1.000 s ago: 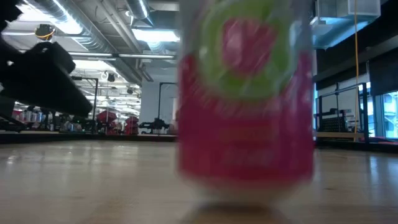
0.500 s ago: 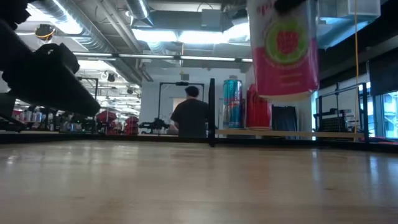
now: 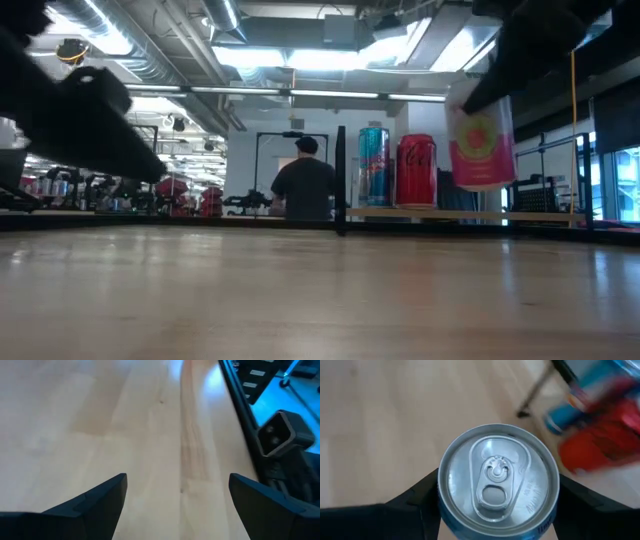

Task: Place canned beverage on shelf
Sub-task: Put the left pink soda can on the shelf

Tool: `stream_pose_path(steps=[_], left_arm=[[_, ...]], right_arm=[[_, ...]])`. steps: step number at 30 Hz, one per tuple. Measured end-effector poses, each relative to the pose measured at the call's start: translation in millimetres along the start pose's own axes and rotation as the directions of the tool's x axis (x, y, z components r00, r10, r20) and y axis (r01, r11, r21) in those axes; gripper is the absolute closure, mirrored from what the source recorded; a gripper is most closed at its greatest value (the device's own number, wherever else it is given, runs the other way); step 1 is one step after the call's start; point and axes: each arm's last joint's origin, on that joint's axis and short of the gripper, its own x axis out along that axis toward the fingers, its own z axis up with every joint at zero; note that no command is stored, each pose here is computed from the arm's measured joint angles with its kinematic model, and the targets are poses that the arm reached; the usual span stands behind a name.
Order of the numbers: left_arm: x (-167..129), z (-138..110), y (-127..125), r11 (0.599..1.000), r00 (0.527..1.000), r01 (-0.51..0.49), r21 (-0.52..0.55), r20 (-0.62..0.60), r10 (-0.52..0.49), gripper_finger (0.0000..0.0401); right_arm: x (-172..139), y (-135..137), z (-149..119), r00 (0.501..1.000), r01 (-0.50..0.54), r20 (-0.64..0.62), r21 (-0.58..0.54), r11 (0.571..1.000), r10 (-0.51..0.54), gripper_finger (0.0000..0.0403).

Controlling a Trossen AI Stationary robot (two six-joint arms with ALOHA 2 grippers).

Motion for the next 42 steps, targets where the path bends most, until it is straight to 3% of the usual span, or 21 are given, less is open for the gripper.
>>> stream_pose_path(steps=[8, 14, 22, 28, 32, 37, 42], left_arm=[[12, 10, 15, 0.997, 1.0, -0.027, 0.067, -0.013, 0.027, 0.0064], [15, 11, 17, 0.981, 0.999, 0.011, 0.192, -0.042, -0.003, 0.0064], [19, 15, 24, 0.957, 0.999, -0.004, 0.291, -0.042, 0.017, 0.0064], [20, 14, 24, 0.93, 0.997, 0.041, 0.366, -0.072, -0.015, 0.0064], [20, 14, 29, 0.912, 0.996, 0.009, 0.411, -0.086, 0.029, 0.0064], [25, 19, 41, 0.907, 0.992, -0.024, 0.421, -0.103, 0.074, 0.0064], [33, 24, 54, 0.914, 0.986, 0.006, 0.405, -0.153, 0.061, 0.0064]], right_arm=[[-17, -66, -18, 0.989, 0.088, 0.098, 0.178, 0.98, -0.107, 0.0145], [-13, -106, -16, 0.973, 0.199, 0.069, 0.243, 0.949, -0.222, 0.0145], [14, -148, -7, 0.98, 0.185, 0.019, 0.262, 0.947, -0.197, 0.0145], [25, -184, -5, 0.982, 0.146, 0.075, 0.29, 0.946, -0.175, 0.0145], [33, -201, -15, 0.984, 0.103, 0.11, 0.3, 0.948, -0.141, 0.0145], [38, -213, -28, 0.987, 0.048, 0.132, 0.276, 0.96, -0.088, 0.0145], [40, -223, -30, 0.984, -0.015, 0.177, 0.23, 0.973, -0.027, 0.0145]])
